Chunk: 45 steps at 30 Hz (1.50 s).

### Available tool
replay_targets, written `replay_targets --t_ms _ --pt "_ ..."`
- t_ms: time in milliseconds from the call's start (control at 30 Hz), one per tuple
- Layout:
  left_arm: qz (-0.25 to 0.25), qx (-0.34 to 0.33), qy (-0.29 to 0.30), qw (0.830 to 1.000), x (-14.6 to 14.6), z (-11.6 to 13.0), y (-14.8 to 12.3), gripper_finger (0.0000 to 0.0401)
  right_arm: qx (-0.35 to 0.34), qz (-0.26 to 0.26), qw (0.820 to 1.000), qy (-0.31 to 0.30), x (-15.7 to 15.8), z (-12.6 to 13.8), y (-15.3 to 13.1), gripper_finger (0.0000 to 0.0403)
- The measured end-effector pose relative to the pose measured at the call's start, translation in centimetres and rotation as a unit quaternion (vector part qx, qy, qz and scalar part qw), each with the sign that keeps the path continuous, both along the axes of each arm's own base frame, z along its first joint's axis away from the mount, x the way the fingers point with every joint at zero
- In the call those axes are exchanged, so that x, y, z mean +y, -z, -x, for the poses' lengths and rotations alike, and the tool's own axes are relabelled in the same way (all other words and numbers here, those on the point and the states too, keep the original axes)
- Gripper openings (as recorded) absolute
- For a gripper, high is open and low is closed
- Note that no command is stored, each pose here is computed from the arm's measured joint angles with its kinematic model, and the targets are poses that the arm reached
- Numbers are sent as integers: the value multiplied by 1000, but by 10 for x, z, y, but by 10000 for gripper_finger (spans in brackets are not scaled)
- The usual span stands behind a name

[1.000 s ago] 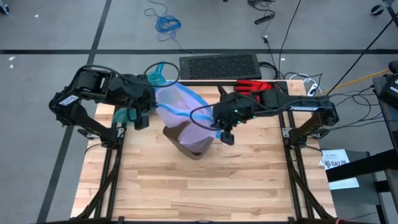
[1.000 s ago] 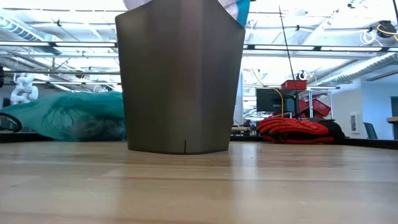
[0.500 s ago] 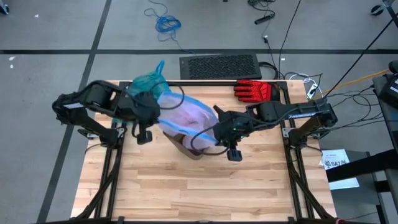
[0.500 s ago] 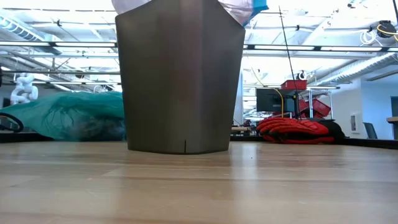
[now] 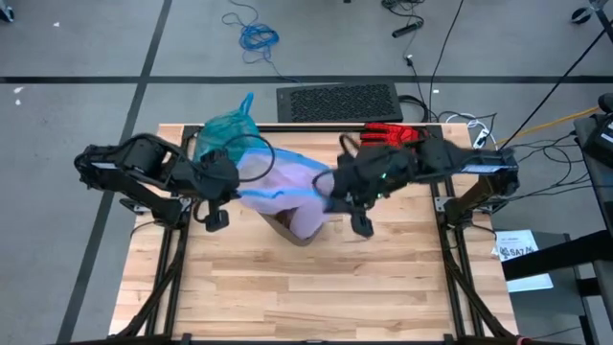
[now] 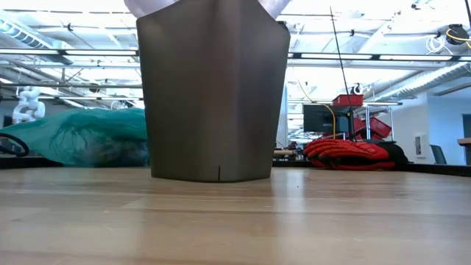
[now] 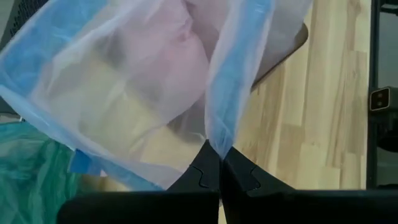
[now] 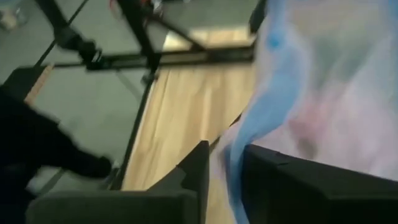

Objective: Place trash/remove bag and relplace
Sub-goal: Insert a new pink trash bag into the black trash bin

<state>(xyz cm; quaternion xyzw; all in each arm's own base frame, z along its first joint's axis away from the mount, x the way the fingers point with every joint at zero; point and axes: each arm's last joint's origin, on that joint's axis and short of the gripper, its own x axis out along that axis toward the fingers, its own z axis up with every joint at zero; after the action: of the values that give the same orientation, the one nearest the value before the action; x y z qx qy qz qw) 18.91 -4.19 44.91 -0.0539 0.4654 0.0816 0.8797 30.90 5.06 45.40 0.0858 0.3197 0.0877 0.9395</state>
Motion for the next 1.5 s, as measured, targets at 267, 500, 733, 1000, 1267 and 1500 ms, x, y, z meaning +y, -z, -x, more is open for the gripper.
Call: replay_targets --t_ms 267,500,733,1000,1267,1500 --pt "-2 -3 -2 1000 2 6 -2 0 -56 2 998 33 -27 3 -25 82" --pt "-9 -5 -7 1000 3 8 -3 0 1 1 1000 23 -25 -15 0 126" --pt "-15 3 -9 1000 4 10 -2 0 37 -34 998 -23 -18 -28 17 195" --pt "-18 10 -9 1000 4 11 -1 0 -89 -39 995 -8 -30 3 -49 220" --pt "-18 11 -9 1000 4 11 -1 0 -96 96 990 39 -60 -14 -40 135" --pt "-19 11 -7 1000 4 11 -1 0 -43 202 978 -18 -86 -71 10 11"
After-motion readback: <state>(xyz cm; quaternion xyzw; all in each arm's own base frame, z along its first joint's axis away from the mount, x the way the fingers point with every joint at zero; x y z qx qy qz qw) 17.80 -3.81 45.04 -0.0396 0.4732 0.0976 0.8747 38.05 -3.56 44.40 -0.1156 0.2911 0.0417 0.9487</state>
